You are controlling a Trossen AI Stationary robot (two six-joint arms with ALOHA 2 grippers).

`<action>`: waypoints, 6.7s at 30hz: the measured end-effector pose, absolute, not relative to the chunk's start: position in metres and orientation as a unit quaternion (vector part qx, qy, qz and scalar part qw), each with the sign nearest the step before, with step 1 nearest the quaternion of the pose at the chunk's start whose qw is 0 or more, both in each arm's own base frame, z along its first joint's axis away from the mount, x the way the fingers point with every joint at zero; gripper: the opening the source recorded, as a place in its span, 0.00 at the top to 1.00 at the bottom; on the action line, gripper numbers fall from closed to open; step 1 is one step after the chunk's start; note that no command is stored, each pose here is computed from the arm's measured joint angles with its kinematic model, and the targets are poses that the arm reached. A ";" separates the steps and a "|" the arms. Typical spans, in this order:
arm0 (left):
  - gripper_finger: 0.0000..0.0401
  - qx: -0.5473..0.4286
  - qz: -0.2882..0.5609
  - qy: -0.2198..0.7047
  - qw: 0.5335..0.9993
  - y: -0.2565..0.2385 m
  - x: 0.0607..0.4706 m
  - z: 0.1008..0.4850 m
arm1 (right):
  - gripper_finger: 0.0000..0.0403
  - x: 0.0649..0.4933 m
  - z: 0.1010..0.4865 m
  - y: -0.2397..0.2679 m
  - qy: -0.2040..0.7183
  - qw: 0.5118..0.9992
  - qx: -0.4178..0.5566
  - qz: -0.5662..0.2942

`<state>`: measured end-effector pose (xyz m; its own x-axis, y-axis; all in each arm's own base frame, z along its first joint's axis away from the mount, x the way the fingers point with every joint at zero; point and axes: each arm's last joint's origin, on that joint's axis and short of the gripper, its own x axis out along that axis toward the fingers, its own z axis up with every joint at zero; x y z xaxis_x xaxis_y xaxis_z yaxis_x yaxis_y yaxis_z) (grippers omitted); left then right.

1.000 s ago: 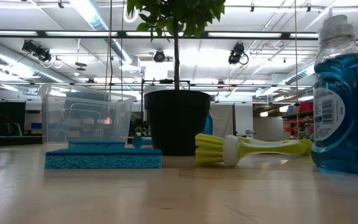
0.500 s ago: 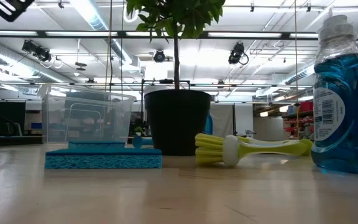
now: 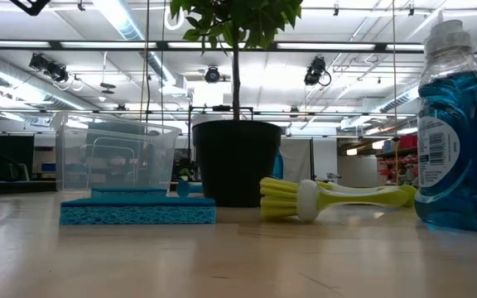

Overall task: Pick & Place Kitchen Sink Supplies
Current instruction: Put the blue liquid soap bottle into the bottom left transparent bin

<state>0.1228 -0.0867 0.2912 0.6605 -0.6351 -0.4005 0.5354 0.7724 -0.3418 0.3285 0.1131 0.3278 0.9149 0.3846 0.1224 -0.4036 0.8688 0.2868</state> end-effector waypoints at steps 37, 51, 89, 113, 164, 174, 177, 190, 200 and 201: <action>0.69 -0.107 -0.274 0.222 0.930 -0.085 0.127 0.296 | 1.00 0.294 0.297 0.121 0.220 0.964 0.036 0.143; 0.69 -0.107 -0.274 0.221 0.930 -0.085 0.127 0.296 | 1.00 0.232 0.273 0.076 0.182 0.977 0.063 0.096; 0.75 0.003 -0.312 0.221 0.924 -0.110 0.099 0.279 | 1.00 0.215 0.276 0.035 0.087 0.982 0.167 0.010; 0.75 -0.059 -0.297 0.172 0.937 -0.094 0.081 0.205 | 1.00 0.215 0.277 0.033 0.082 0.980 0.180 -0.005; 0.65 -0.007 -0.282 0.169 0.944 -0.094 0.076 0.165 | 1.00 0.215 0.277 0.030 0.068 0.970 0.225 -0.060; 0.65 0.018 -0.277 0.178 0.944 -0.093 0.075 0.162 | 1.00 0.215 0.277 0.030 0.068 0.970 0.225 -0.060; 0.65 0.018 -0.279 0.181 0.943 -0.093 0.075 0.161 | 1.00 0.215 0.277 0.030 0.068 0.970 0.225 -0.060; 0.63 0.027 -0.281 0.196 0.939 -0.092 0.074 0.159 | 1.00 0.215 0.277 0.030 0.067 0.968 0.234 -0.060; 0.46 0.027 -0.279 0.195 0.940 -0.092 0.074 0.159 | 1.00 0.215 0.277 0.030 0.067 0.967 0.237 -0.061; 0.44 0.025 -0.281 0.193 0.940 -0.092 0.074 0.159 | 1.00 0.215 0.277 0.030 0.067 0.967 0.237 -0.061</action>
<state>0.0741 -0.0925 0.1594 0.7677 -0.5181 -0.3770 0.5373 0.8411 -0.0619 0.2153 0.0297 0.2769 0.9836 -0.0857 -0.1586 0.1493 0.8800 0.4508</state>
